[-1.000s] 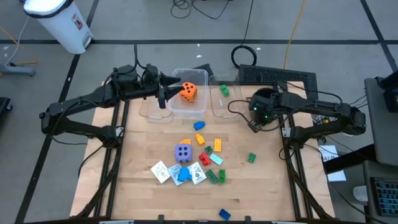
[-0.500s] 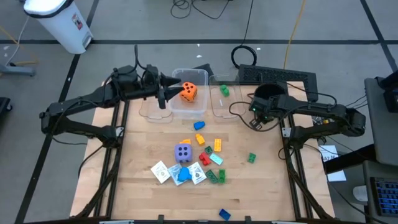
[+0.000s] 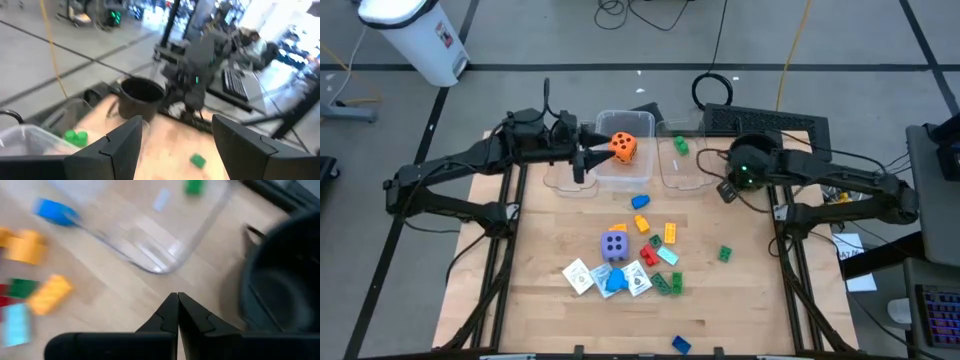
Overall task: Pick & Place Toys
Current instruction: Put the blue deck of cards into the left transparent bin
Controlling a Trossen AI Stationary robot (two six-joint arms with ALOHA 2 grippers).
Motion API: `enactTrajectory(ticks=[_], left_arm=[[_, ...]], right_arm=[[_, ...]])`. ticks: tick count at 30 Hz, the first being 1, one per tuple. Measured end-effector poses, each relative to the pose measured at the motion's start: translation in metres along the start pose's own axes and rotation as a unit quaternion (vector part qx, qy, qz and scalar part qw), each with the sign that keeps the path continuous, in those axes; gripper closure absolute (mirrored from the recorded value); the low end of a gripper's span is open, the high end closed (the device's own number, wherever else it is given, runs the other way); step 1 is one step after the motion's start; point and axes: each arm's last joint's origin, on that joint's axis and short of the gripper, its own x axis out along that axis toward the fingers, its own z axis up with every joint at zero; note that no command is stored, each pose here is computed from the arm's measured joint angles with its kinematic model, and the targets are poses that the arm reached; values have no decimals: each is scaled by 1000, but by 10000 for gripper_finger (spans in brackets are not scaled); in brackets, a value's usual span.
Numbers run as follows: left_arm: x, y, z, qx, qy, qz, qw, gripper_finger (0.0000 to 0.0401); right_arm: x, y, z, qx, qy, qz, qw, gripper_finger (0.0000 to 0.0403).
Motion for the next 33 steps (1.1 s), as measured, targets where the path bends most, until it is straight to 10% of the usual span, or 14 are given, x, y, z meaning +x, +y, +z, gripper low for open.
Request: enactTrajectory(ticks=[16, 33], left_arm=[[-4, -31, -44, -24, 205, -69, 976, 160], [-24, -74, -81, 8, 329, -53, 943, 160]], right_arm=[[-27, 66, -3, -47, -161, 273, 947, 401], [10, 96, -36, 136, -212, 525, 813, 358]])
